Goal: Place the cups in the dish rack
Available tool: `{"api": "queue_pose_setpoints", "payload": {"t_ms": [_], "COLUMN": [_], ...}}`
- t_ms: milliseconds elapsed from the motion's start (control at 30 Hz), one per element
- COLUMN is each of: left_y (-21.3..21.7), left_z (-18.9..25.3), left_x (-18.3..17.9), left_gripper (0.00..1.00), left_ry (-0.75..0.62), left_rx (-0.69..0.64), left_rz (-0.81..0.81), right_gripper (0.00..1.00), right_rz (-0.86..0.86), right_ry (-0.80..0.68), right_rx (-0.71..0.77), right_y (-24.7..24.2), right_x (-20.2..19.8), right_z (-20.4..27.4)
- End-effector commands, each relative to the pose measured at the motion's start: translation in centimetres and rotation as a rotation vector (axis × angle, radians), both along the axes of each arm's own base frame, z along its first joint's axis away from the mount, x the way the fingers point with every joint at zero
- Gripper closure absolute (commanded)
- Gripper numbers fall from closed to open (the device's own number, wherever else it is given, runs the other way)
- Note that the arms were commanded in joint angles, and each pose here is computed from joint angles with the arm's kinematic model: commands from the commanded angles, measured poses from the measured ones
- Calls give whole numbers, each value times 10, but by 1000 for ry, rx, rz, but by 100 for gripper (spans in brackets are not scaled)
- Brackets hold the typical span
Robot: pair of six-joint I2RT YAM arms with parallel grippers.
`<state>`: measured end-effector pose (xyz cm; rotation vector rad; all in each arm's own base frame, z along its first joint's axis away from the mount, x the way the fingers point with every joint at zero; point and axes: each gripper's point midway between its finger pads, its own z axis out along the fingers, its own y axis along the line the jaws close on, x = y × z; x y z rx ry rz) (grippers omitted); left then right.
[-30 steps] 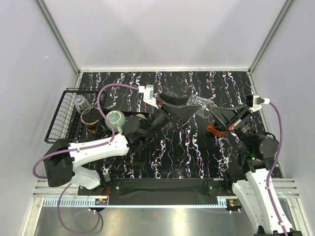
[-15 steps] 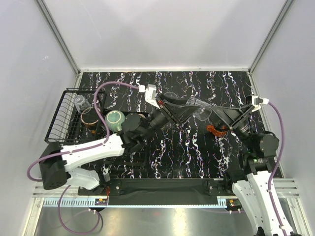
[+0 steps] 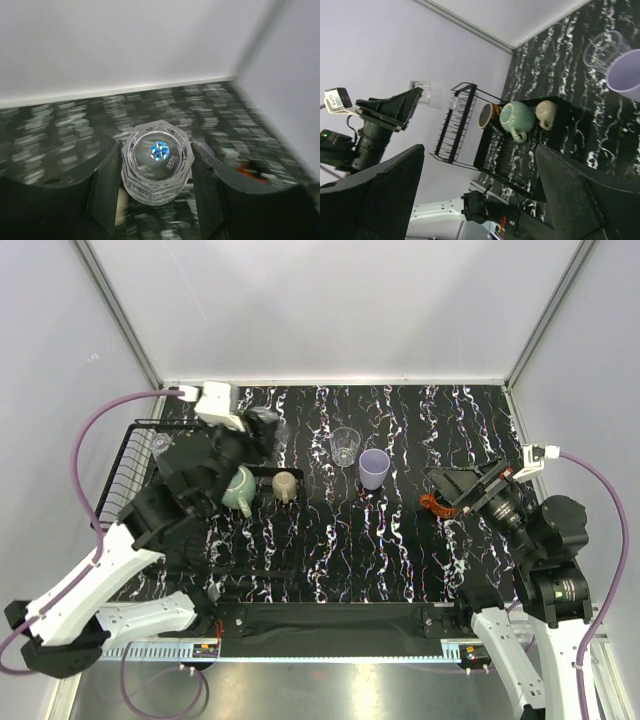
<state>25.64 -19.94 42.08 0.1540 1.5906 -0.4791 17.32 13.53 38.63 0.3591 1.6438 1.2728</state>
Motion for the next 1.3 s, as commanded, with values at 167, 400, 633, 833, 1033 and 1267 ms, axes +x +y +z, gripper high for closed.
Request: {"api": "queue_pose_setpoints", "payload": {"t_ms": [167,400,633,833,1033,1267], "left_y": [189,245,256,263,266,271], "left_z": [-37,-84,-109,-128,-138,-141], "left_x": [-8,-32,-30,-21,-8,5], "left_gripper": [100,100,100,99,100,91], "left_ry": [123,218,273,295,290,298], "left_rx": [330,257,192,188,169,150], "left_rz": [704,953,993,1020,1016,1017], "right_gripper": [0,0,0,0,0,0], "right_rz": [-51,-49,-53,-54,-57,-57], "right_ry": [73,97,105,123,136,152], "right_rx": [-132,-145,-157,-169,-176,-180], "right_y": [-9,-9,-10,-11,-12,-12], "right_x": [11,14,14,14,15,18], "right_z": [-29,-37,-41,-49,-57,-64]}}
